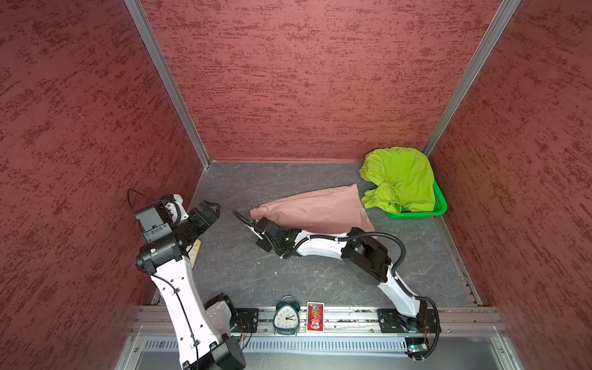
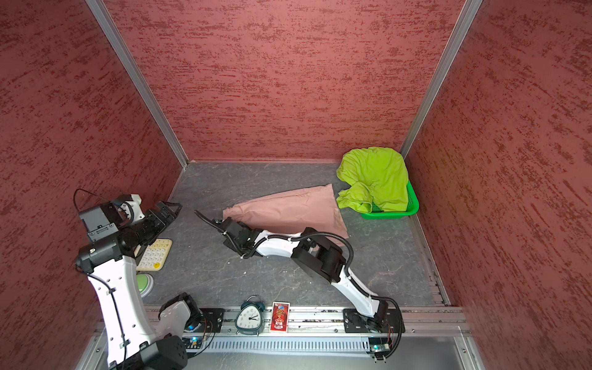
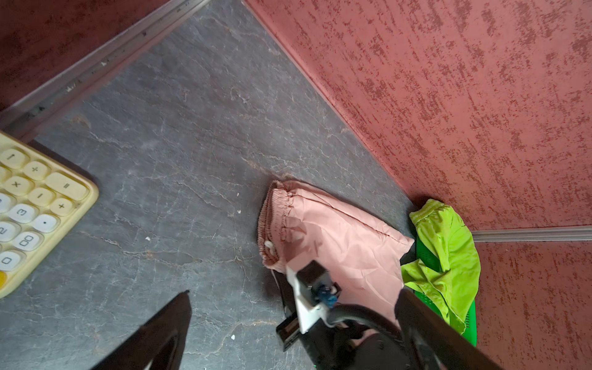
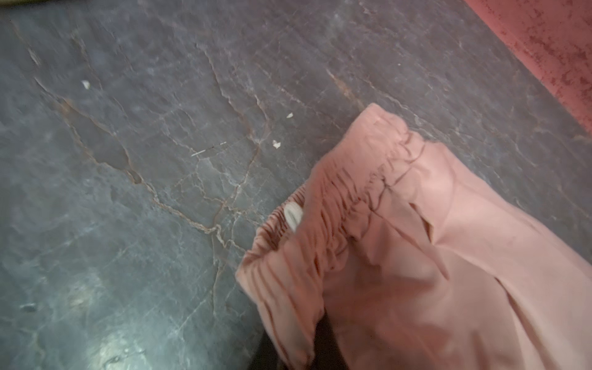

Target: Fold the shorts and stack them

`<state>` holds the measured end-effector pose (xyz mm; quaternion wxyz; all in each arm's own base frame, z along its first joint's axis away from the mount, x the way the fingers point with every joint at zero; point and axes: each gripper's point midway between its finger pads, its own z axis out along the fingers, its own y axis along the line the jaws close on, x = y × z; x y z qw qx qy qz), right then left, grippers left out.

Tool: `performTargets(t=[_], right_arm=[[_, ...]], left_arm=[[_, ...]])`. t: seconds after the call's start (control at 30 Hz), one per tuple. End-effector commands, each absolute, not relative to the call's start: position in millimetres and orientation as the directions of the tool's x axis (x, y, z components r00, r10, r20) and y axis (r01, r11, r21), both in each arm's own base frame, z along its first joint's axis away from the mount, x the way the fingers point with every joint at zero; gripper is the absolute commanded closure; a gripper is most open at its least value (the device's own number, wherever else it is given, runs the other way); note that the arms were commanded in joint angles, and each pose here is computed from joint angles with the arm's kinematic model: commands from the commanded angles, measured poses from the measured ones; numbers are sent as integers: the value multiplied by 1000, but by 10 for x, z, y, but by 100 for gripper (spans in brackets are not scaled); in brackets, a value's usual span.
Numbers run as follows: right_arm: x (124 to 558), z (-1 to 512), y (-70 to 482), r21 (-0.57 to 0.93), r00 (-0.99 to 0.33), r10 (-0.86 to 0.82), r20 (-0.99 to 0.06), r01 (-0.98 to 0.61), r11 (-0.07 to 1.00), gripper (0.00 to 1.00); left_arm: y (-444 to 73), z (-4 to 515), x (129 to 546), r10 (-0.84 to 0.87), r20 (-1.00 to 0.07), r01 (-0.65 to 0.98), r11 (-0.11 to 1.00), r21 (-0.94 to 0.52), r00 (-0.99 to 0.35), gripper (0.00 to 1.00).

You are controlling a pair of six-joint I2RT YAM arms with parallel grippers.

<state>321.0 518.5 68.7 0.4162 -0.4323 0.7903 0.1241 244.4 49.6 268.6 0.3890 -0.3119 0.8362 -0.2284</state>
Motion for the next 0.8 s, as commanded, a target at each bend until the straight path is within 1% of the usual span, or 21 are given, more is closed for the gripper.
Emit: performTargets(t=[0.0,0.13,0.2,0.33,0.5,0.67,0.77], right_arm=[[3214,1146,5254,18,-320,-373,-871,-780,626,100],[3271,1186,5152,41,-340,-334,-879,-752,658,100],[3271,1190,5135,47,-336,-322,-885,-754,656,100],[3241,1177,5136,52,-334,-325,-885,-763,644,100],[3208,1224,5111,54,-320,-312,-894,-771,634,100],[3174,1276,5083,47,-294,-301,-907,-782,621,100],[3170,1285,5060,22,-267,-305,-914,-785,619,100]], left_arm=[[469,2429,2457,-727,-442,-365,662,-655,-525,1],[310,2042,2486,-775,-314,-391,570,-723,-549,1],[153,1857,2512,-769,-269,-399,556,-729,-579,1],[-158,1616,2558,-724,-239,-408,594,-693,-647,1],[-345,1322,2629,-755,-137,-434,504,-747,-642,1],[-363,1160,2716,-770,-111,-442,471,-763,-628,1],[-456,1115,2797,-753,-100,-431,474,-768,-650,1]])
